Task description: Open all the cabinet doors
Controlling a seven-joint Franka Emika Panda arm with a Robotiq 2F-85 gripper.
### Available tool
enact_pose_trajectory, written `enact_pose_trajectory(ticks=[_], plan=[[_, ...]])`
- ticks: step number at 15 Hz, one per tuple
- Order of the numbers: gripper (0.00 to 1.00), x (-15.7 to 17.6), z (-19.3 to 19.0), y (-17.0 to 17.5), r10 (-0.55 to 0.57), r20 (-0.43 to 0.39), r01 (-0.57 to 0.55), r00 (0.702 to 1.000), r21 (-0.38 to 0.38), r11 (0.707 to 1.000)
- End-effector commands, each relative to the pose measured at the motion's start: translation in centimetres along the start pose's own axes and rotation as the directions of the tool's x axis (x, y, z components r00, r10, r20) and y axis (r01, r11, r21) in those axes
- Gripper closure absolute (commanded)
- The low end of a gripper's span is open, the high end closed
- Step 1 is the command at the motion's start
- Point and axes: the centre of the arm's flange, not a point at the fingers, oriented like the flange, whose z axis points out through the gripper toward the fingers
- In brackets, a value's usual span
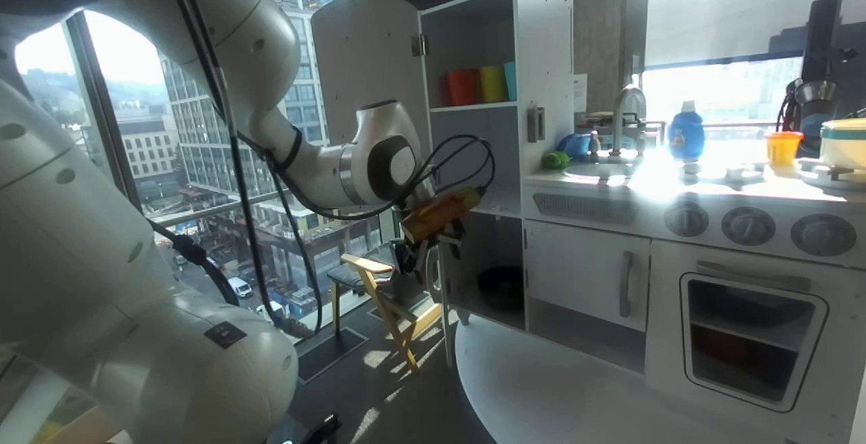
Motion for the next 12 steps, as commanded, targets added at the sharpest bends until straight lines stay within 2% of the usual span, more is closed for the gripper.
enact_pose_trajectory(ticks=[1,4,8,9,11,12], plan=[[0.00,1.5,-1.9,-4.0,-0.119,-0.029,0.121,0.992,0.069,0.990],[0.00,4.0,-1.7,-6.9,-0.249,-0.057,0.254,0.967,0.101,0.962],[0.00,7.4,-1.4,-9.2,-0.337,-0.140,0.348,0.931,0.060,0.936],[0.00,7.9,-1.6,-9.2,-0.331,-0.147,0.340,0.932,0.044,0.939],[0.00,8.1,-1.8,-7.6,-0.263,-0.147,0.267,0.954,0.004,0.964],[0.00,7.4,-1.9,-6.0,-0.187,-0.153,0.189,0.970,-0.003,0.982]])
